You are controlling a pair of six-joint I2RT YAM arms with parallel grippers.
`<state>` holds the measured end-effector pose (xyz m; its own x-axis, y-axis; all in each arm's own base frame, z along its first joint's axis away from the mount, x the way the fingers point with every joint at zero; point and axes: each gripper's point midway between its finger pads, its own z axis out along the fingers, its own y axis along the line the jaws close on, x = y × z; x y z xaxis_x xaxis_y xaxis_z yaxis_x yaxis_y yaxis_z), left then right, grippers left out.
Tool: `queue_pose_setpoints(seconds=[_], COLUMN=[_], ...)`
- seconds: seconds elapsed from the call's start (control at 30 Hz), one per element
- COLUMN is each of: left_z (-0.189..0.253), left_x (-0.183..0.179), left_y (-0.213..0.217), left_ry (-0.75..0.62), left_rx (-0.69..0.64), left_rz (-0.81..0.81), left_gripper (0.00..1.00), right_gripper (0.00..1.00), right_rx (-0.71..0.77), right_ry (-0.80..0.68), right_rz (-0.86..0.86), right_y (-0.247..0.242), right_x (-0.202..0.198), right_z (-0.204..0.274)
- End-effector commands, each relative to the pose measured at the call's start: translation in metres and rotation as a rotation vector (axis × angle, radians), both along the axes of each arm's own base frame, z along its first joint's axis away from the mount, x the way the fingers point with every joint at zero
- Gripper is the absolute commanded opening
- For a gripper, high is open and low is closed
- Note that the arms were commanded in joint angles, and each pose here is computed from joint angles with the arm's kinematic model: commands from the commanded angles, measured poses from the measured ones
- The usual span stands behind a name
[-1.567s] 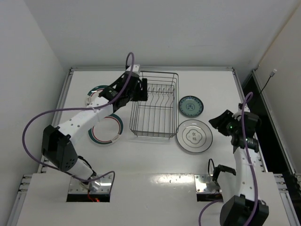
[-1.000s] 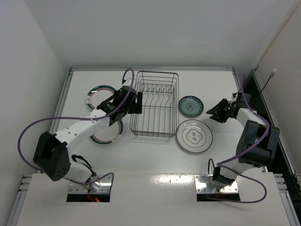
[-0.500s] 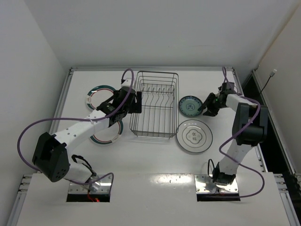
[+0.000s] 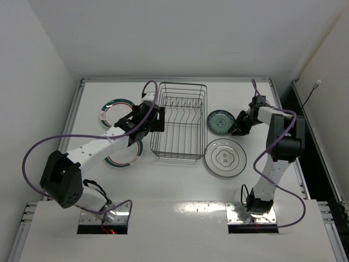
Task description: Load the plates into the dish rack
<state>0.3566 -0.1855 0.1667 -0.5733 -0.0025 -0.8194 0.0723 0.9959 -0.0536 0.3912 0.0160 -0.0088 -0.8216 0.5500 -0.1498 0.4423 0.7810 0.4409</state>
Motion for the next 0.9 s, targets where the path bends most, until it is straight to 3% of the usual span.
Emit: queue_pose_setpoints(seconds=[0.0, 0.23, 0.4, 0.57, 0.87], left_z=[0.017, 0.017, 0.017, 0.016, 0.012], left_x=[0.007, 0.008, 0.008, 0.007, 0.008], left_y=[-0.006, -0.004, -0.004, -0.002, -0.003], left_ry=[-0.054, -0.057, -0.057, -0.053, -0.045], left_rx=[-0.032, -0.028, -0.028, -0.018, -0.02], left_rz=[0.008, 0.015, 0.015, 0.022, 0.027], left_gripper=[0.75, 0.75, 0.75, 0.75, 0.75], right_gripper=[0.28, 0.27, 0.05, 0.0, 0.0], right_rx=[-0.01, 0.01, 0.016, -0.053, -0.442], right_ry=[-0.016, -0.026, -0.023, -0.086, -0.477], right_rz=[0.015, 0.022, 0.045, 0.036, -0.27], right_y=[0.001, 0.005, 0.005, -0.005, -0.051], right_x=[0.001, 0.002, 0.007, 0.012, 0.021], right_z=[0.001, -0.003, -0.005, 0.018, 0.217])
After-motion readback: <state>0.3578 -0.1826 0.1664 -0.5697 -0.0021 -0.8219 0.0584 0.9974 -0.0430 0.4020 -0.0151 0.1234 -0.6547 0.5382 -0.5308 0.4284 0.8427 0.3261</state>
